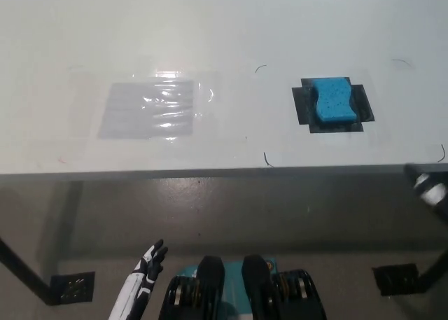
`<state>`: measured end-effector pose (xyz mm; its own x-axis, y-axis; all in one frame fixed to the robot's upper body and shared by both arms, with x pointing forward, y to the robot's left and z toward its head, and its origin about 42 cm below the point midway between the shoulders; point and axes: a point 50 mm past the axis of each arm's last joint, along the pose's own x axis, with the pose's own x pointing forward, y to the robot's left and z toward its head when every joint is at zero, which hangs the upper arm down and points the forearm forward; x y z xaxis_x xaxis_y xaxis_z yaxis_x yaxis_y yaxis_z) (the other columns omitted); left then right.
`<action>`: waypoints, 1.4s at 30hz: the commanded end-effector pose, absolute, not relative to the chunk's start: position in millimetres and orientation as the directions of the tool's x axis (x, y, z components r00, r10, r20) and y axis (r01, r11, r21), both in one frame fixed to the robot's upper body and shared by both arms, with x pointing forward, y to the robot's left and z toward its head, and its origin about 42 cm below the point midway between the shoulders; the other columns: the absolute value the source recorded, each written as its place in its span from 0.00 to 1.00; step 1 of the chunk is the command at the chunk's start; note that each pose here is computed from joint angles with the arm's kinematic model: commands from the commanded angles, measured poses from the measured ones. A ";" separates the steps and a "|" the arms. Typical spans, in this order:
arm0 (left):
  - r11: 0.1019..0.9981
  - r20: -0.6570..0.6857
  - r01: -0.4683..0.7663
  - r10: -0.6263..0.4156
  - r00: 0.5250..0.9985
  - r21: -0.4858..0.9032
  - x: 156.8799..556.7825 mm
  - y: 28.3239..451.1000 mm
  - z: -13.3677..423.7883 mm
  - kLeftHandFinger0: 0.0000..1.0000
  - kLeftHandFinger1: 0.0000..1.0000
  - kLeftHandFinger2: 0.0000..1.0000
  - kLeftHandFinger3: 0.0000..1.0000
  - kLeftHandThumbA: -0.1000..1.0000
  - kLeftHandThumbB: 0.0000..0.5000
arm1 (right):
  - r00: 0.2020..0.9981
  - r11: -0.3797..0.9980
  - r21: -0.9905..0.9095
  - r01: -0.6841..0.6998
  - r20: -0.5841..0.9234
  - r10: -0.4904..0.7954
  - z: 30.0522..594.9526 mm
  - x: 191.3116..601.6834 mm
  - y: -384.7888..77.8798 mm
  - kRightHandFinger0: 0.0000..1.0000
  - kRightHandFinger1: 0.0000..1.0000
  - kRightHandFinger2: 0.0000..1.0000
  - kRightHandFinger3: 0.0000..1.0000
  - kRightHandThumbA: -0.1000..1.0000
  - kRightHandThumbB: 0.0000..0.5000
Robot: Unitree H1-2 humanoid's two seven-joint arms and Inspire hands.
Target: A soft sponge is kept on the balc marked spot on the table infront of the robot and it uses its right hand fist to press down on it and drrags it across the table in a back and forth manner twice to clean it
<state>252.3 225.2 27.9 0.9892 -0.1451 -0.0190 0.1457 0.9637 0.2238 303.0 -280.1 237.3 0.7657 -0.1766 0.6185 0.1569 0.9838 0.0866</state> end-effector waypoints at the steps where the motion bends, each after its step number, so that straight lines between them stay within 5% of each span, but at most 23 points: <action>1: 0.960 0.102 0.126 -0.156 0.983 0.251 258.5 225.3 42.6 1.00 1.00 1.00 1.00 1.00 0.19 | 0.437 0.983 0.180 -0.032 0.887 -0.148 393.3 298.1 -287.0 1.00 1.00 1.00 1.00 1.00 0.68; 2: 0.960 0.102 0.122 -0.152 0.983 0.253 257.7 225.3 42.6 1.00 1.00 1.00 1.00 1.00 0.22 | 0.412 0.983 0.178 -0.041 0.899 -0.146 411.4 304.1 -283.7 1.00 1.00 1.00 1.00 1.00 0.63; 3: 0.959 0.104 0.120 -0.151 0.983 0.256 257.5 225.5 42.7 1.00 1.00 1.00 1.00 1.00 0.24 | 0.390 0.982 0.176 -0.061 0.910 -0.139 430.2 311.2 -279.0 0.94 0.83 0.78 0.83 1.00 0.50; 4: 0.960 0.105 0.119 -0.149 0.983 0.253 257.5 225.6 43.0 1.00 1.00 1.00 1.00 1.00 0.25 | 0.388 0.978 0.181 -0.103 0.913 -0.128 446.8 318.9 -272.6 0.68 0.44 0.42 0.49 1.00 0.47; 5: 0.960 0.104 0.118 -0.148 0.984 0.252 257.5 225.7 43.2 1.00 1.00 1.00 1.00 1.00 0.25 | 0.401 0.971 0.191 -0.141 0.908 -0.121 458.1 324.0 -266.8 0.55 0.29 0.29 0.37 1.00 0.46; 6: 0.960 0.102 0.119 -0.149 0.983 0.252 257.4 226.0 43.3 1.00 1.00 1.00 1.00 1.00 0.25 | 0.417 0.972 0.170 -0.164 0.905 -0.088 467.0 330.0 -261.3 0.27 0.04 0.04 0.11 1.00 0.39; 7: 0.960 0.102 0.119 -0.149 0.984 0.252 257.5 226.3 43.3 1.00 1.00 1.00 1.00 1.00 0.26 | 0.442 0.970 0.176 -0.168 0.893 -0.086 481.8 345.8 -248.5 0.01 0.00 0.00 0.00 1.00 0.24; 16: 0.966 0.104 0.107 -0.134 0.985 0.236 253.3 226.4 41.5 1.00 1.00 1.00 1.00 1.00 0.24 | 0.635 0.971 0.183 -0.153 0.771 -0.045 511.0 464.1 -201.1 0.00 0.00 0.00 0.00 1.00 0.14; 20: 0.964 0.100 0.105 -0.133 0.986 0.243 248.5 225.9 39.2 1.00 1.00 1.00 1.00 1.00 0.24 | 0.727 0.980 0.161 -0.118 0.686 -0.025 502.5 514.0 -174.8 0.00 0.00 0.00 0.00 1.00 0.19; 26: 0.964 0.094 0.104 -0.130 0.987 0.243 247.4 224.1 37.8 1.00 1.00 1.00 1.00 1.00 0.23 | 0.835 0.988 0.131 -0.084 0.550 -0.002 477.0 565.8 -152.2 0.00 0.00 0.00 0.00 1.00 0.10; 37: 0.963 0.104 0.120 -0.148 0.983 0.242 251.1 220.6 38.1 1.00 1.00 1.00 1.00 1.00 0.19 | 0.968 0.990 0.139 0.023 0.245 -0.057 375.2 596.7 -167.5 0.00 0.00 0.01 0.00 1.00 0.10; 42: 0.960 0.098 0.126 -0.155 0.983 0.248 251.0 221.5 40.4 1.00 1.00 1.00 1.00 1.00 0.16 | 0.991 0.985 0.142 0.102 0.074 -0.113 313.6 592.6 -182.1 0.00 0.00 0.17 0.08 1.00 0.12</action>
<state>248.9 224.0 26.4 0.9884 -0.1508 -0.0169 0.1505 0.9601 0.2357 579.8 -188.6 273.1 0.9974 -0.0590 -0.0410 0.0646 0.9866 0.1496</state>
